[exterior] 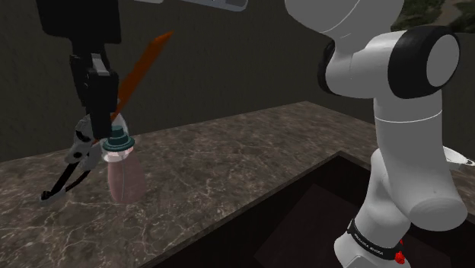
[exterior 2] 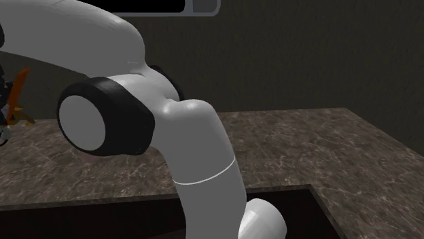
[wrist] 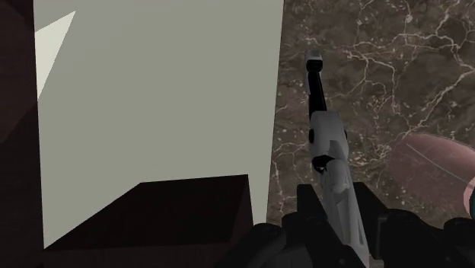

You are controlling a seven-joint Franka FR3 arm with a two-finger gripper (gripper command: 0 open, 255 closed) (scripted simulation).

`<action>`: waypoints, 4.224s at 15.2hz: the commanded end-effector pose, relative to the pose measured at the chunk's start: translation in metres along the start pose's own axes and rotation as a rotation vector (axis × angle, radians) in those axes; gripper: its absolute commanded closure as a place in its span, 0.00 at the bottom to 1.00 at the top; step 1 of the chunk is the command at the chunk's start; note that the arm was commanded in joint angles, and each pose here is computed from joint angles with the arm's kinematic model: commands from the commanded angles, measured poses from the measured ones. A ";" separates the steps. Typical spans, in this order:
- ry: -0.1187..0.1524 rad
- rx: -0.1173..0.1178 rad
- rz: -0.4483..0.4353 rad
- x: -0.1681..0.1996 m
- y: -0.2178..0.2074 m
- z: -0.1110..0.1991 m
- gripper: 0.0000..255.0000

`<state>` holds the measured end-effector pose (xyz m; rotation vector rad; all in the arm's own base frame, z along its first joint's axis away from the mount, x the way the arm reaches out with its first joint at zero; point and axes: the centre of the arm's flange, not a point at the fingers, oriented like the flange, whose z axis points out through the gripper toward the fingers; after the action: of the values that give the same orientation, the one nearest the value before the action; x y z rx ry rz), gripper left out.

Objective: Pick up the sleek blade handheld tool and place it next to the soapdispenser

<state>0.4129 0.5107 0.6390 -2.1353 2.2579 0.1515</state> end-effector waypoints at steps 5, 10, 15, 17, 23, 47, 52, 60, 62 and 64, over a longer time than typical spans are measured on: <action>0.000 0.001 0.002 -0.003 -0.002 0.029 1.00; 0.000 0.001 0.002 0.000 -0.004 0.056 1.00; 0.000 0.001 0.002 0.002 -0.005 0.082 1.00; 0.000 0.001 0.002 0.003 -0.006 0.093 1.00; 0.000 0.001 0.002 0.006 -0.007 0.124 1.00; 0.000 0.001 0.002 0.017 -0.013 0.250 1.00; 0.000 0.001 0.002 0.019 -0.015 0.276 1.00; 0.000 0.001 0.002 0.020 -0.015 0.284 1.00; 0.000 0.001 0.002 0.020 -0.015 0.284 0.00; 0.000 0.001 0.002 0.020 -0.015 0.284 0.00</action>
<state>0.4141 0.5159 0.3542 -2.1328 2.2600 0.1507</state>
